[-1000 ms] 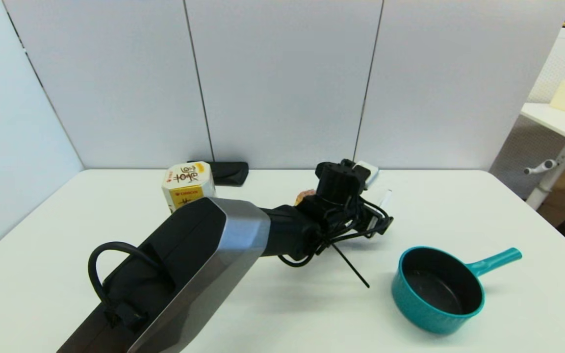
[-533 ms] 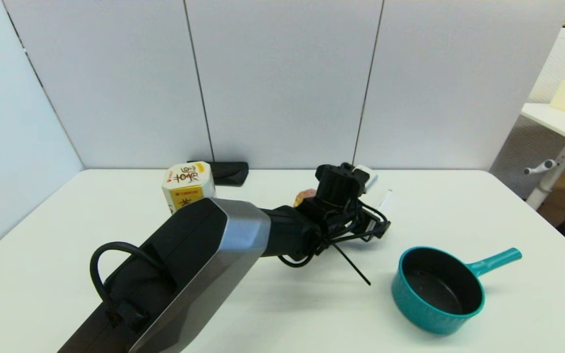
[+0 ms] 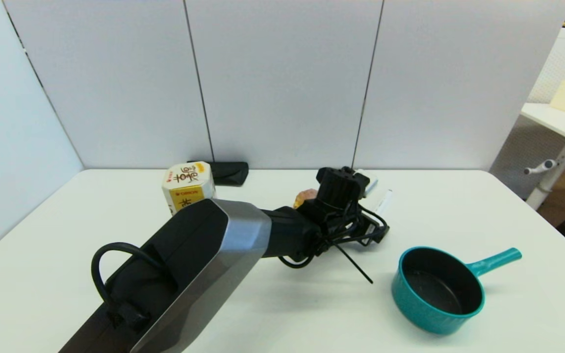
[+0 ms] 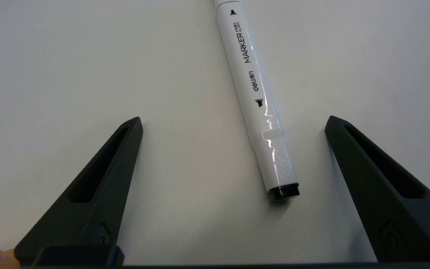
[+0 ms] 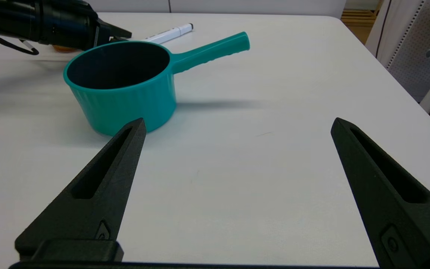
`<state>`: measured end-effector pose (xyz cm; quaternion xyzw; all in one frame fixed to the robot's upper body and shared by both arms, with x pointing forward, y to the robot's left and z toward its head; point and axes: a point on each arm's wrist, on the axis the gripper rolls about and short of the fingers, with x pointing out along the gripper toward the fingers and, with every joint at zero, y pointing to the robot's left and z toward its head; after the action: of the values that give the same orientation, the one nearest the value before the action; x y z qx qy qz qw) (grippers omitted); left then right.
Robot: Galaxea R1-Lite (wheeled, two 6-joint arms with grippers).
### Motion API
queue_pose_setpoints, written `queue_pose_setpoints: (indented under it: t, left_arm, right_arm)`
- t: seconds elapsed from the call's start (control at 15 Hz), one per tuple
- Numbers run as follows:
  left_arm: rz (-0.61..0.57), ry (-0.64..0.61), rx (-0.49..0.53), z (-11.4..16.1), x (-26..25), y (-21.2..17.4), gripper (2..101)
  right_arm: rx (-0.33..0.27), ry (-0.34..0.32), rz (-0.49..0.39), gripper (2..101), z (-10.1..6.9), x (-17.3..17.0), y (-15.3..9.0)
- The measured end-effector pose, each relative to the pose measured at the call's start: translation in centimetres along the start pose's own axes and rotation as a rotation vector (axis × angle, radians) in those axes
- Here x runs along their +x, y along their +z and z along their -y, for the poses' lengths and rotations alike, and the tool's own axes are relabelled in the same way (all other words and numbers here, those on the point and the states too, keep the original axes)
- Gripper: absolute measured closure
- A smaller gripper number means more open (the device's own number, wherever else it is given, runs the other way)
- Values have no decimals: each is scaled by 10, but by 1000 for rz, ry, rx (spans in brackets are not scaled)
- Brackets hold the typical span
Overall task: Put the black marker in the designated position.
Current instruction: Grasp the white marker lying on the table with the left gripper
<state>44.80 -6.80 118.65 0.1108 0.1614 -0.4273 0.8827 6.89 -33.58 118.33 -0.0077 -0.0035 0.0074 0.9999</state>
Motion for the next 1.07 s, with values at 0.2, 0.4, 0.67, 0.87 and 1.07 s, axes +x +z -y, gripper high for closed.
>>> queue_pose_setpoints:
  t: [0.2, 0.4, 0.67, 0.87, 1.07]
  left_arm:
    - [-1, 2, -1, 0, 0, 0, 53]
    - [0, 4, -1, 0, 0, 0, 53]
    - [0, 5, -3, -1, 0, 0, 398]
    - [0, 5, -4, -1, 0, 0, 579]
    - [2, 5, -5, 0, 0, 1, 913]
  right_arm:
    - [1, 0, 0, 43, 0, 0, 0]
    - [0, 0, 0, 43, 0, 0, 0]
    - [1, 0, 0, 43, 0, 0, 0]
    - [0, 0, 0, 43, 0, 0, 0]
    - [0, 0, 0, 43, 0, 0, 0]
